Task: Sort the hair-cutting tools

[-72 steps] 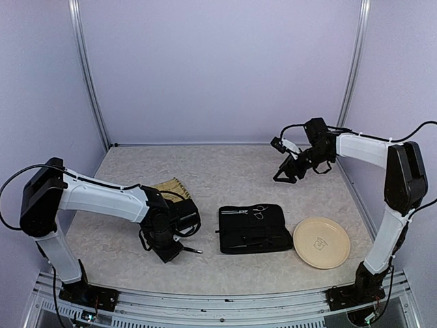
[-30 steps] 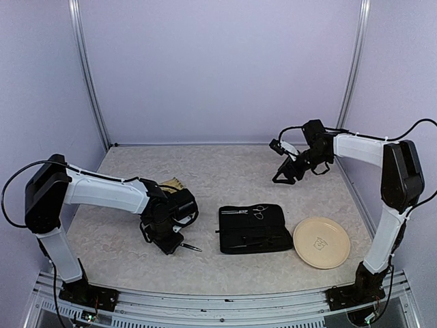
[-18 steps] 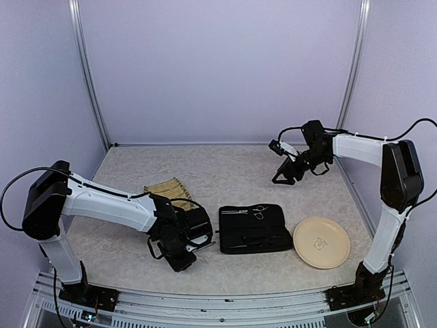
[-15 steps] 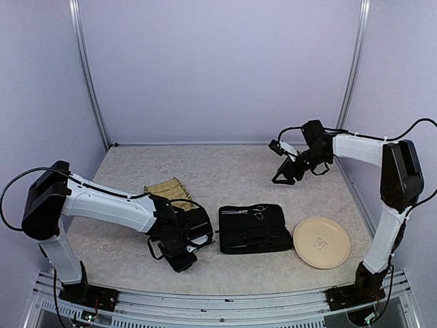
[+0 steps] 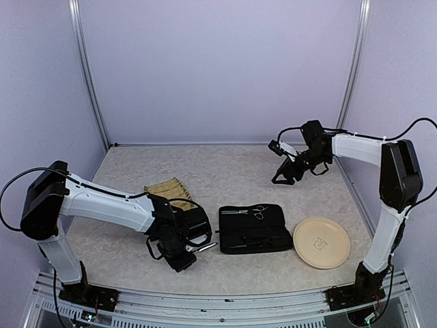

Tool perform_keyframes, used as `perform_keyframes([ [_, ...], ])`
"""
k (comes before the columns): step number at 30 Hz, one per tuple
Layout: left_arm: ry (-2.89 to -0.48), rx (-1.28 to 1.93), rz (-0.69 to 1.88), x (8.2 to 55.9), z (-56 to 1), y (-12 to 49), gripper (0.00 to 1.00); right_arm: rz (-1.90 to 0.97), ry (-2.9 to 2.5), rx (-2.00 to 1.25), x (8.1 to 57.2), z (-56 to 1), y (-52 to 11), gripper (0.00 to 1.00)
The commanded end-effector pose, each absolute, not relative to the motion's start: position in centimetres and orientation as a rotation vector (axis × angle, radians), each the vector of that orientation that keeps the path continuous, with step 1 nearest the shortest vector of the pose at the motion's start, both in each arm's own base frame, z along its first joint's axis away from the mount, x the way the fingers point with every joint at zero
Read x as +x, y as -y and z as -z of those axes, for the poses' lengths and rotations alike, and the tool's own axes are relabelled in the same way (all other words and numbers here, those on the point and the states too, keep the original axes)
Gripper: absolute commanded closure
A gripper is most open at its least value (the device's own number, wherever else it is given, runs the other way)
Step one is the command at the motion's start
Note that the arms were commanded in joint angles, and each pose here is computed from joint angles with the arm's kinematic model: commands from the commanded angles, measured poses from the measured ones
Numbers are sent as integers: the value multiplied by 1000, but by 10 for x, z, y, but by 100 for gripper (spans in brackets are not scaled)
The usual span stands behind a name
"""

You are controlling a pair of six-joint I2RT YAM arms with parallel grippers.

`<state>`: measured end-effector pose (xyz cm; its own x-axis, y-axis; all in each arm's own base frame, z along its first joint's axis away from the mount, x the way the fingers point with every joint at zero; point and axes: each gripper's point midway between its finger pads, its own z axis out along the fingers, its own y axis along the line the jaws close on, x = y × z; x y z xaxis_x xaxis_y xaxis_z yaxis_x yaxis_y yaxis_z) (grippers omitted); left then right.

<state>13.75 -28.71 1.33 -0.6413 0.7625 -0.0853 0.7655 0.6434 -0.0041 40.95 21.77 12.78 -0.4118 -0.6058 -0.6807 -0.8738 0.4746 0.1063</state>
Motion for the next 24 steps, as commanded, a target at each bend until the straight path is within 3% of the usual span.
perform_keyframes([
  [1, -2750, 1264, 48, 143, -50, 284, 100, -647, -2133, -1251, 407, -131, -227, 35],
  [7, -2728, 1318, 70, 147, -85, 298, 100, -649, -2125, -1255, 407, -134, -227, 35],
  [13, -2566, 1402, -42, 190, -112, 330, 100, -609, -2136, -1263, 408, -131, -224, 36],
  [17, -2503, 1421, -219, 234, -106, 338, 100, -554, -2151, -1268, 412, -128, -218, 36],
  [24, -2443, 1417, -308, 282, -79, 351, 100, -490, -2226, -1270, 416, -113, -198, 34],
])
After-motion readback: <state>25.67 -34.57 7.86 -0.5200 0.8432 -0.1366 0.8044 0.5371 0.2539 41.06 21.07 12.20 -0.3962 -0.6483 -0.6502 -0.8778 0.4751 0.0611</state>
